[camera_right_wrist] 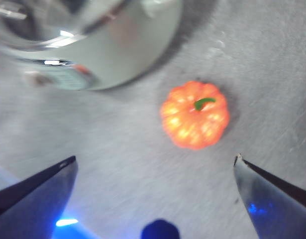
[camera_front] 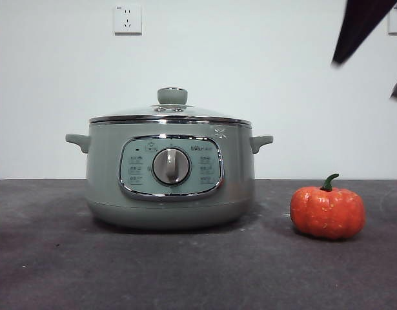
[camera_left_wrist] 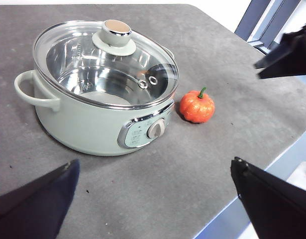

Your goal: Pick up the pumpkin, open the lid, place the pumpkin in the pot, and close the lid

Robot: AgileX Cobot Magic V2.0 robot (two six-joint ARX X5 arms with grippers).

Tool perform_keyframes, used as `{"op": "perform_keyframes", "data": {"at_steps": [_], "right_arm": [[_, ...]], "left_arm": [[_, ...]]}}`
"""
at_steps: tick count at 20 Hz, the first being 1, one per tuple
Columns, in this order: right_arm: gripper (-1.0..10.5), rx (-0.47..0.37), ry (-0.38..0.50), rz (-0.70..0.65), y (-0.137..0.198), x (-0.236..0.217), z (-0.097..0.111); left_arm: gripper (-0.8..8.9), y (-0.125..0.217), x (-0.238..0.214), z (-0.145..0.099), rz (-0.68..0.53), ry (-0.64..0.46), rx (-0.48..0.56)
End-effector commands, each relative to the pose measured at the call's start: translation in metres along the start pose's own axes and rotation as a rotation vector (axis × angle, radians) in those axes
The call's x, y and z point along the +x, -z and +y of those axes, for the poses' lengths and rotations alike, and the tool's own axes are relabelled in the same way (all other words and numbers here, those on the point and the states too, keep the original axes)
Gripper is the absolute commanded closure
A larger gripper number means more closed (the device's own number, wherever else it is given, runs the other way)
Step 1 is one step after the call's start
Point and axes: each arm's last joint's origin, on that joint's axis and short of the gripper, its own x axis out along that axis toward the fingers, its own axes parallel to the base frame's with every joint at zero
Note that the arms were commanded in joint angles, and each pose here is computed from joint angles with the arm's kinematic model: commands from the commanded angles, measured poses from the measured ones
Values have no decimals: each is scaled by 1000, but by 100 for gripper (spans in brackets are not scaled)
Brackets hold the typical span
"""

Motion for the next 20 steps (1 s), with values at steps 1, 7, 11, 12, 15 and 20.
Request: {"op": "perform_keyframes", "data": {"at_steps": [1,7,11,12,15,20], "right_arm": [[231,-8,36,52,-8,28,-3],[230,-57,113,133,-20,91,-4],[231,-59,144,195,-18,121,-9],[231,-57,144,212,-17,128,-10],[266,-52,142,244,-14,142,-13],[970,-51,140,257,-13,143,-13]], "left_arm": [[59,-1,-1,0,-10,-1,14],[59,-1,0,0,-9,-1,14],[59,-1,0,0,-9,-1,14],[59,-1,0,0,-9,-1,14],[59,-1,0,0,-9,-1,14],[59,-1,0,0,-8,-5,13]]}}
